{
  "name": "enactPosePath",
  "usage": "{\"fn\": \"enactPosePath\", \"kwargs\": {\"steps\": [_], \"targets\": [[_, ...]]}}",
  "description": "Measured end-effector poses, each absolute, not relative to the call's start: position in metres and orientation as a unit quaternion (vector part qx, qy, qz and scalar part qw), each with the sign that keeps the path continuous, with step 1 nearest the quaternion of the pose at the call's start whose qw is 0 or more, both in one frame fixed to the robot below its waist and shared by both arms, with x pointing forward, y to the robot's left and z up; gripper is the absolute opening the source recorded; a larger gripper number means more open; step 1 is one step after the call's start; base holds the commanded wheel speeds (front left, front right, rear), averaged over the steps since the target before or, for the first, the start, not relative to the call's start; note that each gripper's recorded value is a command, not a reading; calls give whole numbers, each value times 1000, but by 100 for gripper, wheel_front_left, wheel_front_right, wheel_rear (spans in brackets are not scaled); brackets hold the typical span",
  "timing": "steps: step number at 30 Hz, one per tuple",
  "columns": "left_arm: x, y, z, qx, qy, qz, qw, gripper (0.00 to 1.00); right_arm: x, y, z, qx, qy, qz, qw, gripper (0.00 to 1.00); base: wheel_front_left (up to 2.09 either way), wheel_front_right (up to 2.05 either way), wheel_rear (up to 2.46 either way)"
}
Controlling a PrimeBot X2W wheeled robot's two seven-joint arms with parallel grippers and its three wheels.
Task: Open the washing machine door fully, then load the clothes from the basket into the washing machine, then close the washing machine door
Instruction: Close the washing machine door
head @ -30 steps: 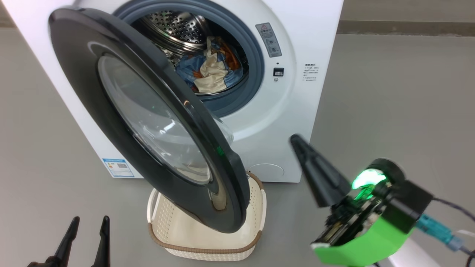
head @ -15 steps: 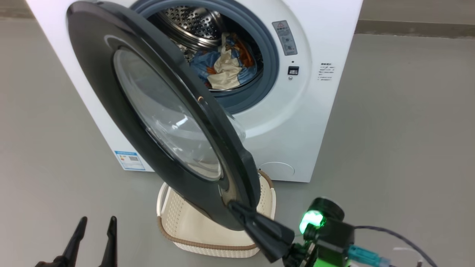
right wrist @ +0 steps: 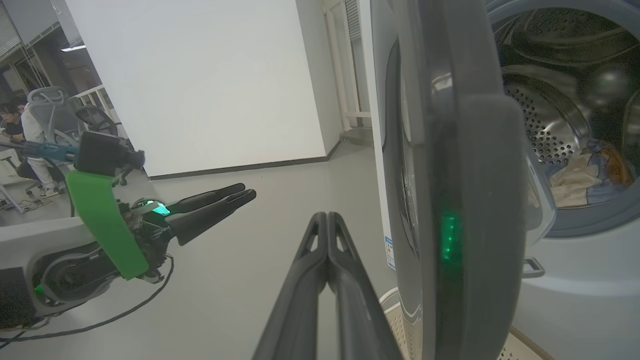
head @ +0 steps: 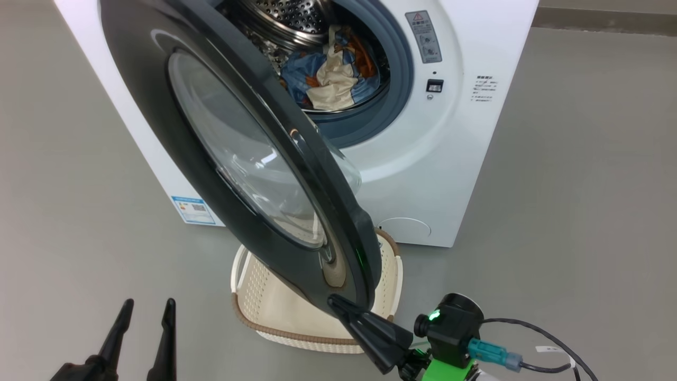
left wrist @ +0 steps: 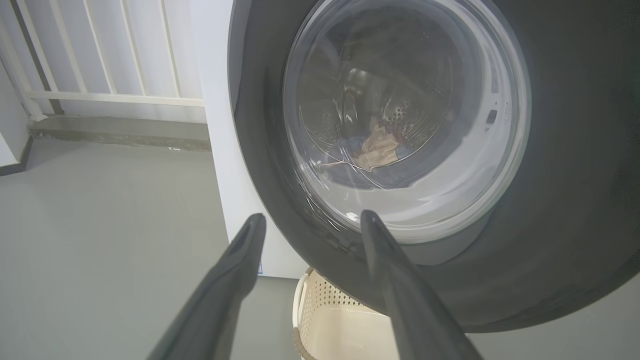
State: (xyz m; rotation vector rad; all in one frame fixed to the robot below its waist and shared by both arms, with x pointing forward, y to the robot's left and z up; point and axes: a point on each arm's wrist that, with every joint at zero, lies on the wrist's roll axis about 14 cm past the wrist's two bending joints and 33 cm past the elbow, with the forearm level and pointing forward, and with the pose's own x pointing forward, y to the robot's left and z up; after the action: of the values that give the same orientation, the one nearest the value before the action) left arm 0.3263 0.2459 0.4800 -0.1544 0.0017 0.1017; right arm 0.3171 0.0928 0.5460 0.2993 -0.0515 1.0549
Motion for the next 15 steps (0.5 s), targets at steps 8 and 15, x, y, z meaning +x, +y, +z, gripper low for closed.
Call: {"fn": "enactPosePath", "kwargs": {"steps": [8,15], "targets": [[329,243,478,-83,3,52,995,100,330,92,536,156,-5,485,860,0,0,0,0],[331,242,477,-86,5,54,995,100,344,86,533,158,-3,469,869,0,0,0,0]]}}
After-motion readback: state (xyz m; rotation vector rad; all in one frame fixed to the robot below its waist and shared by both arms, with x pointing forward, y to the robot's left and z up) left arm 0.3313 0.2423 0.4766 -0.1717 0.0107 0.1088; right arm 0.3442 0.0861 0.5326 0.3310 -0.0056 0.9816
